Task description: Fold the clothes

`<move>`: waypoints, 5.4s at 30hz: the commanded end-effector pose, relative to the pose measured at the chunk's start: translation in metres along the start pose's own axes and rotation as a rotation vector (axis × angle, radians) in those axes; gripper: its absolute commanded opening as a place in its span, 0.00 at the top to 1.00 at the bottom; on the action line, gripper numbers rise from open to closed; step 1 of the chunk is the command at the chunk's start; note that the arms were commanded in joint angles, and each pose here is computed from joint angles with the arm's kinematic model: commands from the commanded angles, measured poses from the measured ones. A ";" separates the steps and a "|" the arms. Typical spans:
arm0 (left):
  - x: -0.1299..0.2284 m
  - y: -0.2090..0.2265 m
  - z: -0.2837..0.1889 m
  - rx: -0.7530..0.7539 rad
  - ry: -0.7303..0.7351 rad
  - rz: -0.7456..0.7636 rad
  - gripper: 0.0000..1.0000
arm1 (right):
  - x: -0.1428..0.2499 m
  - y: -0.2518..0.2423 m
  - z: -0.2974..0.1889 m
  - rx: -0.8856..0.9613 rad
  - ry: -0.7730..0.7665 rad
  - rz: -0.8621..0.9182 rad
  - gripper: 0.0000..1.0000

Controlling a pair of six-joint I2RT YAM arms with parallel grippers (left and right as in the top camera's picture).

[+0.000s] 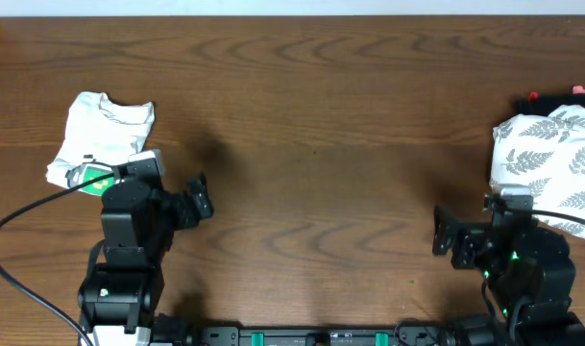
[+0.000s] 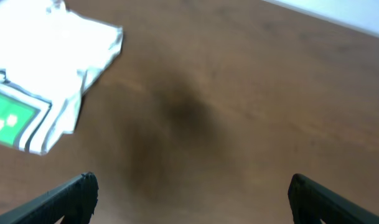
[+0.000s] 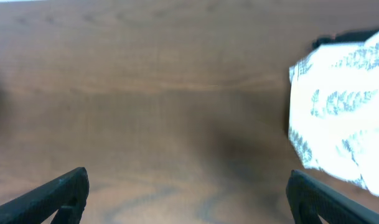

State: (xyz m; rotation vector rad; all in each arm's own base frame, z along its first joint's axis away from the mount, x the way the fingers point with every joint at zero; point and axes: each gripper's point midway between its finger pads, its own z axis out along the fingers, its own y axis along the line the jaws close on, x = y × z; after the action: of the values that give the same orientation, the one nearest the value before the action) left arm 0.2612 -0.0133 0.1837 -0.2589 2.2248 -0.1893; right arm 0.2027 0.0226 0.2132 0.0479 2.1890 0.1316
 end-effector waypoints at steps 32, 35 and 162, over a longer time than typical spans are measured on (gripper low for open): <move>0.032 0.012 0.004 -0.057 0.139 -0.014 0.02 | 0.041 -0.012 -0.048 0.008 -0.064 0.021 0.01; 0.032 0.012 0.004 -0.057 0.139 -0.014 0.02 | 0.032 -0.014 -0.062 0.008 -0.177 0.035 0.01; 0.026 0.014 0.003 0.076 -0.597 0.185 0.02 | 0.018 -0.022 0.066 0.025 -0.551 -0.039 0.01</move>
State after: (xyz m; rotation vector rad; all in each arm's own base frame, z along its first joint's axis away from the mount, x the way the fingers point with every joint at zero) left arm 0.2469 -0.0088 0.1729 -0.0471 1.5802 -0.0978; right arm 0.2464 0.0095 0.1587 0.0532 1.6388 0.0751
